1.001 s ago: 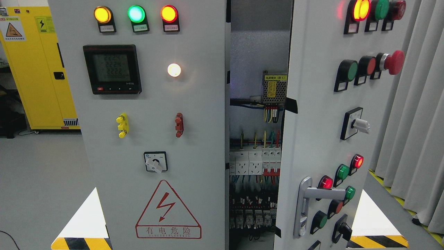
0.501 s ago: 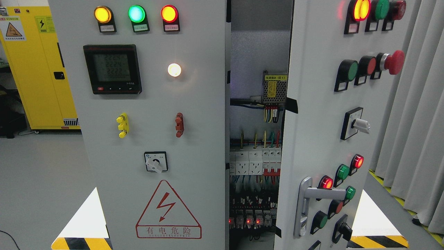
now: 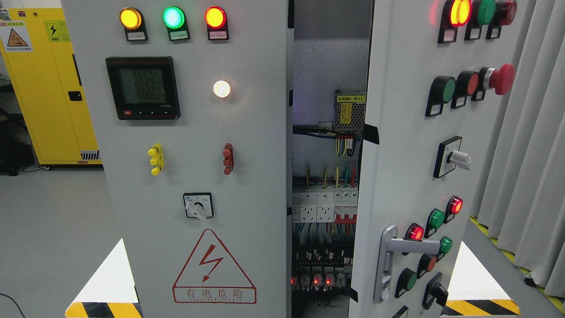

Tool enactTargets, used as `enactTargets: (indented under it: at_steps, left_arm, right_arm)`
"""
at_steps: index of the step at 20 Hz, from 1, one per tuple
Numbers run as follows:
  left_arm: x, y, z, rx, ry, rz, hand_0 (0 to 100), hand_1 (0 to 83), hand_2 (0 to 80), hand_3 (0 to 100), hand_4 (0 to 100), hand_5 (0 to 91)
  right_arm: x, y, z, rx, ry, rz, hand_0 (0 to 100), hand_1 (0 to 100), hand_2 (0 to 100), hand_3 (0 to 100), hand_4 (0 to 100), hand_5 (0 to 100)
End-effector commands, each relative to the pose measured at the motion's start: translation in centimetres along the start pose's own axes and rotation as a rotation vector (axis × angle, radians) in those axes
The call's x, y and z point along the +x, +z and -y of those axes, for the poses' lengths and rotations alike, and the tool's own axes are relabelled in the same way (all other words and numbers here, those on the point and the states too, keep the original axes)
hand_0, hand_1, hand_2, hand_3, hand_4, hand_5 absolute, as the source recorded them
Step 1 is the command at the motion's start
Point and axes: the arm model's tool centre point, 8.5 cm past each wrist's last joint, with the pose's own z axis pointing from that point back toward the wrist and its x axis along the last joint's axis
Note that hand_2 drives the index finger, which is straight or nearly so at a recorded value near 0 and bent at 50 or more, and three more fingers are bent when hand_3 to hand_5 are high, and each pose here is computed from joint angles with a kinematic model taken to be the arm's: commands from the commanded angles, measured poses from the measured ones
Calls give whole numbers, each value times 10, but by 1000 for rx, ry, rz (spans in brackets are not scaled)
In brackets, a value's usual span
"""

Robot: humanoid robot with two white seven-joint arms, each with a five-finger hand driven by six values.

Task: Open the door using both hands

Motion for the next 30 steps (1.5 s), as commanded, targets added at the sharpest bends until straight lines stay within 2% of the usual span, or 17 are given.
enactTargets:
  at_steps: [1,5,8,11,13,15,17,21,25,30]
  left_arm:
    - [136,27,21,-255,-250,251,0,0,0,0,0,0]
    - [174,41,34,-344,-318,309,0,0,0,0,0,0]
    - [208,52,45,-405,-330,377,0,0,0,0,0,0]
    - [241,58,45,-431,-390,420,0,0,0,0,0,0]
    - [271,57,41,-431,-407,478,0,0,0,0,0,0]
    - [305,54,40,-430,-388,535,0,0,0,0,0,0]
    - [333,47,41,-435,-362,510,0,0,0,0,0,0]
    - [377,48,48,-460,-385,571,0,0,0,0,0,0]
    - [396,54,65,-557,-317,616,0,0,0,0,0,0]
    - [417,50,80,-618,-330,586,0,0,0,0,0,0]
  right_arm:
    - [0,0,0,0,0,0,214,137,0,0,0,0]
    - [0,0,1,-1,-1,1,215,139,0,0,0,0]
    - [0,0,2,-3,-3,1,215,140,0,0,0,0]
    - [3,0,19,-30,-3,9,215,141,0,0,0,0]
    - [8,1,30,-46,-9,17,215,141,0,0,0,0]
    - [11,1,35,-54,-11,23,215,141,0,0,0,0]
    - [12,1,35,-54,-11,29,214,142,0,0,0,0]
    - [14,1,35,-54,-11,40,213,144,0,0,0,0]
    - [21,2,35,-54,-9,52,214,143,0,0,0,0]
    - [27,2,36,-56,-9,69,214,143,0,0,0,0]
